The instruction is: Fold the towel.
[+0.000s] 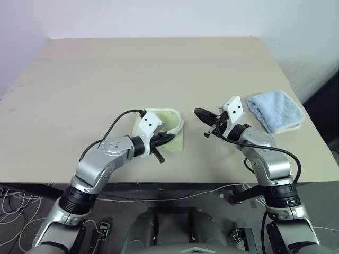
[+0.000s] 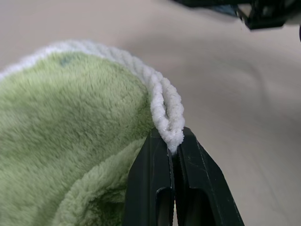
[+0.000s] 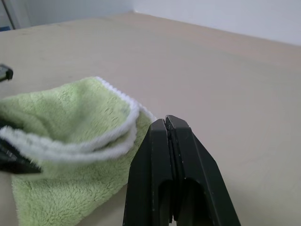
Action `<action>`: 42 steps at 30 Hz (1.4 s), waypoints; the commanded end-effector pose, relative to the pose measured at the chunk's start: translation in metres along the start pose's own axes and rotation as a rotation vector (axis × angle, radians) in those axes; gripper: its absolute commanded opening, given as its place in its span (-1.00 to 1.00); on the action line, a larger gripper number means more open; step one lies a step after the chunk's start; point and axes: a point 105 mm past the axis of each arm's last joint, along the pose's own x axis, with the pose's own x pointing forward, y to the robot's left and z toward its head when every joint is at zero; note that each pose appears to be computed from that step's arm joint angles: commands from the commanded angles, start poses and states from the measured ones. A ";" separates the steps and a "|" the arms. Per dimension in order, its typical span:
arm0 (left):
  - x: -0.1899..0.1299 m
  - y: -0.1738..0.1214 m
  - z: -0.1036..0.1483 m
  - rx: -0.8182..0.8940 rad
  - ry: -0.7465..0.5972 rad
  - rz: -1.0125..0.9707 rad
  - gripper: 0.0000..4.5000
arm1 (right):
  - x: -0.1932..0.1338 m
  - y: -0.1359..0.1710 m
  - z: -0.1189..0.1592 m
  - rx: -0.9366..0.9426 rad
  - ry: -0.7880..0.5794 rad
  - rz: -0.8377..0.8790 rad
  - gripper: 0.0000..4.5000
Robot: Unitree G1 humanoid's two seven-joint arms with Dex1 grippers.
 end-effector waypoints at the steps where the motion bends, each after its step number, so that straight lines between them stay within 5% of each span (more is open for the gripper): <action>1: -0.005 -0.004 0.010 -0.028 -0.051 -0.034 -0.67 | 0.000 0.001 0.019 -0.045 -0.053 0.000 -1.00; 12: -0.033 0.002 0.037 -0.164 -0.213 -0.075 0.99 | 0.000 0.005 0.020 -0.046 -0.053 0.012 -1.00; 17: -0.062 0.037 0.040 -0.139 -0.245 0.078 0.99 | 0.004 0.011 0.023 -0.035 -0.061 0.040 -1.00; 20: -0.067 0.063 0.037 -0.083 -0.234 0.206 0.72 | 0.011 0.017 0.023 -0.004 -0.068 0.068 -1.00; 26: -0.040 0.065 0.022 -0.001 -0.193 0.192 -0.22 | 0.038 0.038 0.019 0.025 -0.040 0.166 -1.00; 30: -0.023 0.064 0.001 0.060 -0.100 0.169 -0.81 | 0.051 0.051 -0.007 0.045 0.056 0.223 -1.00; 36: -0.018 0.062 -0.037 0.127 0.035 0.136 -0.81 | 0.051 0.054 -0.068 0.071 0.261 0.219 -1.00; 42: -0.019 0.063 -0.052 0.146 0.074 0.144 -0.81 | 0.049 0.055 -0.076 0.074 0.262 0.213 -1.00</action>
